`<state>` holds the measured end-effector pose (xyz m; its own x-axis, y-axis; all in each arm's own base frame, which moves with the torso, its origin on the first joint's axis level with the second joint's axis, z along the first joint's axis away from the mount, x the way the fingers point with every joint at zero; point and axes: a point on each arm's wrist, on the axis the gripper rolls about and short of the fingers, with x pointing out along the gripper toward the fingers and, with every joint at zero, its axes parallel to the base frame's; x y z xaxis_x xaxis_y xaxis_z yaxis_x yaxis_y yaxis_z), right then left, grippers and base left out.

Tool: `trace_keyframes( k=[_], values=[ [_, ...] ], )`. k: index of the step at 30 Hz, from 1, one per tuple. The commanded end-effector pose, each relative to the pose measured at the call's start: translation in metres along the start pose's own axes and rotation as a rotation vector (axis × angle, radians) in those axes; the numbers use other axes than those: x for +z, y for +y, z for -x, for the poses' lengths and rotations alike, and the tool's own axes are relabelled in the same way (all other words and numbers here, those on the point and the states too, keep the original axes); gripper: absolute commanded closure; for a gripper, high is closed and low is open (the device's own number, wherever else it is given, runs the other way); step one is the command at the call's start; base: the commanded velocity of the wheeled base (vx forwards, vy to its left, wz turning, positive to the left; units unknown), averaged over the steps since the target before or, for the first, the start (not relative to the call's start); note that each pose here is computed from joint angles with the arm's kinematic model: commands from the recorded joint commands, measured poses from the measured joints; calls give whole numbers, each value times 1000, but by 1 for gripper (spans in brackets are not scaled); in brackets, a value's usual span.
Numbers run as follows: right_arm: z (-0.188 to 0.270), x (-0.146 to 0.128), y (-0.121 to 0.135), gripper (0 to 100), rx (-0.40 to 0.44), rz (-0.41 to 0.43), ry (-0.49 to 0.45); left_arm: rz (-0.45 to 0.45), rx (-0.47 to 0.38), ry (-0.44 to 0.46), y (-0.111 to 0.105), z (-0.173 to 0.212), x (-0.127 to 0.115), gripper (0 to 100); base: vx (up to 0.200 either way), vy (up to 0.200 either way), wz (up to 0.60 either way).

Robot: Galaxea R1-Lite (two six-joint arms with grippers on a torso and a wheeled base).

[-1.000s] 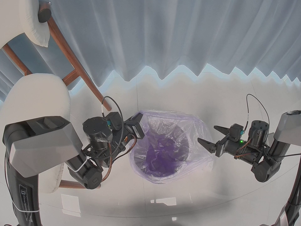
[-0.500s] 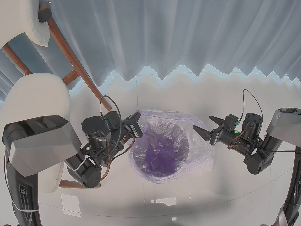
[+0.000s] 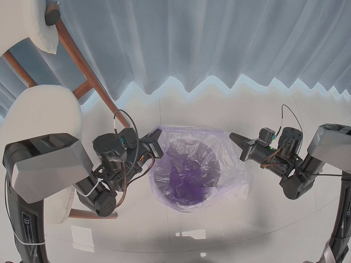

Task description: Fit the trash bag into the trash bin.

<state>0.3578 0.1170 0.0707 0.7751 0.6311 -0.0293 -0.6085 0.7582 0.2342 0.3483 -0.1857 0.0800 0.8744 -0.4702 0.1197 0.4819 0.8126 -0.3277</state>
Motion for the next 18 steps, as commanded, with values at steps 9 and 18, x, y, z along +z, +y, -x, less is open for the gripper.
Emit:
trace_keyframes(
  k=[9,18],
  values=[
    [-25,-7,-15,100,2,-128,-35,94,-3,35,16,-2,-5,100,0,0,0],
    [-36,-13,-23,100,-2,-237,-50,277,-8,64,42,-8,-6,100,0,0,0]
  ],
)
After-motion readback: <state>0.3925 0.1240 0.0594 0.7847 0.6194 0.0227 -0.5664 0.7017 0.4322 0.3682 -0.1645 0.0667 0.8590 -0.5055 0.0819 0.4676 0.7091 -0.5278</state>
